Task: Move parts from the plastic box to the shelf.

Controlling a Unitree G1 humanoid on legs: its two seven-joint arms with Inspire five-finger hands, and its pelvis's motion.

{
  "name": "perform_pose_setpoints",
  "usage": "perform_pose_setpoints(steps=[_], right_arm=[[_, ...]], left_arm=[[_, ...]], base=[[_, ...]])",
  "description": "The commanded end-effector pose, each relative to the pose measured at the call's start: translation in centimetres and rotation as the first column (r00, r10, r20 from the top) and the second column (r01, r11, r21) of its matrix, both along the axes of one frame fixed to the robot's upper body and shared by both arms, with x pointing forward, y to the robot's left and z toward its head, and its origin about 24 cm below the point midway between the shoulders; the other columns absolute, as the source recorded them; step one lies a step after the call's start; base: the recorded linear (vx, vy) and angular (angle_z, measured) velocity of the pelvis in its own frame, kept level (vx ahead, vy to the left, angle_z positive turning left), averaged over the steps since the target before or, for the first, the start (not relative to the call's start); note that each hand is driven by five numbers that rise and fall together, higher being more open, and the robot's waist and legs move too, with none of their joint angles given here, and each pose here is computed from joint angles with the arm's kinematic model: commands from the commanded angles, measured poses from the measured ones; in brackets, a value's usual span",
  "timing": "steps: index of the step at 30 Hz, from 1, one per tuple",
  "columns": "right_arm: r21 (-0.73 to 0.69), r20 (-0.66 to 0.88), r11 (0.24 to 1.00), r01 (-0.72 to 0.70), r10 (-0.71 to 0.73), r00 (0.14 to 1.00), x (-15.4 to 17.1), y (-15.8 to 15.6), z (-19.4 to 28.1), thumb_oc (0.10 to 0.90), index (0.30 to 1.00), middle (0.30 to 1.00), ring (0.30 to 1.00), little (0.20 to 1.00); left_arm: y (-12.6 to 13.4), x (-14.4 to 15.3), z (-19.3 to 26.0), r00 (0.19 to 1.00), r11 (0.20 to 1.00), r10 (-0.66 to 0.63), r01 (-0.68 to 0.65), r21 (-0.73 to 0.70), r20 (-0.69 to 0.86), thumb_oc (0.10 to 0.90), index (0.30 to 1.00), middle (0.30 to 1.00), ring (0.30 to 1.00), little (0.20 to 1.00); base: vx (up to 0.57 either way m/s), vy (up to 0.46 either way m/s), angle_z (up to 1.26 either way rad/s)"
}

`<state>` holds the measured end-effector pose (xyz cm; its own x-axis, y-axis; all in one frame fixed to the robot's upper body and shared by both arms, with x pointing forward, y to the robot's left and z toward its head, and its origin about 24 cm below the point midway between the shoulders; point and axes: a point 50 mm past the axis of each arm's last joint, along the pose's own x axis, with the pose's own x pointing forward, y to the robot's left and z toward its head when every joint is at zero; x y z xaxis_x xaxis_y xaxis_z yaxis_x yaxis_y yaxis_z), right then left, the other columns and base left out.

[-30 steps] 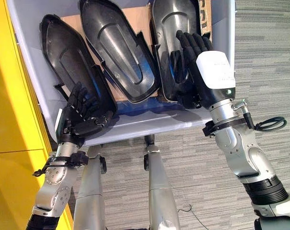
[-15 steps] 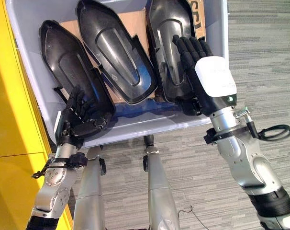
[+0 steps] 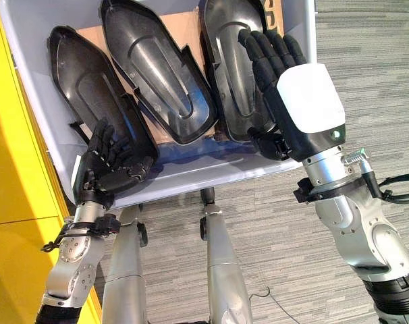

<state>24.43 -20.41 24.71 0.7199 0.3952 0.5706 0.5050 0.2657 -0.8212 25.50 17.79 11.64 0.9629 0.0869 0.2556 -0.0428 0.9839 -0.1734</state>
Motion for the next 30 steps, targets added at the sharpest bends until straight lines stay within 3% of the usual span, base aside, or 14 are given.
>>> perform_pose_setpoints(steps=[1,30], right_arm=[[-0.066,0.251,0.991,-0.118,0.131,0.959,-2.9,2.1,4.2,0.900,1.000,1.000,1.000,1.000],[-0.026,0.107,0.993,-0.111,0.114,0.988,-2.8,1.3,1.9,0.900,1.000,1.000,1.000,1.000]], left_arm=[[0.3,-1.5,-0.1,1.000,0.999,0.020,-0.020,-0.030,0.017,0.900,1.000,1.000,1.000,1.000],[0.7,-1.8,-0.4,1.000,0.999,0.031,-0.031,-0.022,0.003,0.900,1.000,1.000,1.000,1.000]], base=[[-0.04,-0.002,0.01],[0.00,-0.001,0.00]])
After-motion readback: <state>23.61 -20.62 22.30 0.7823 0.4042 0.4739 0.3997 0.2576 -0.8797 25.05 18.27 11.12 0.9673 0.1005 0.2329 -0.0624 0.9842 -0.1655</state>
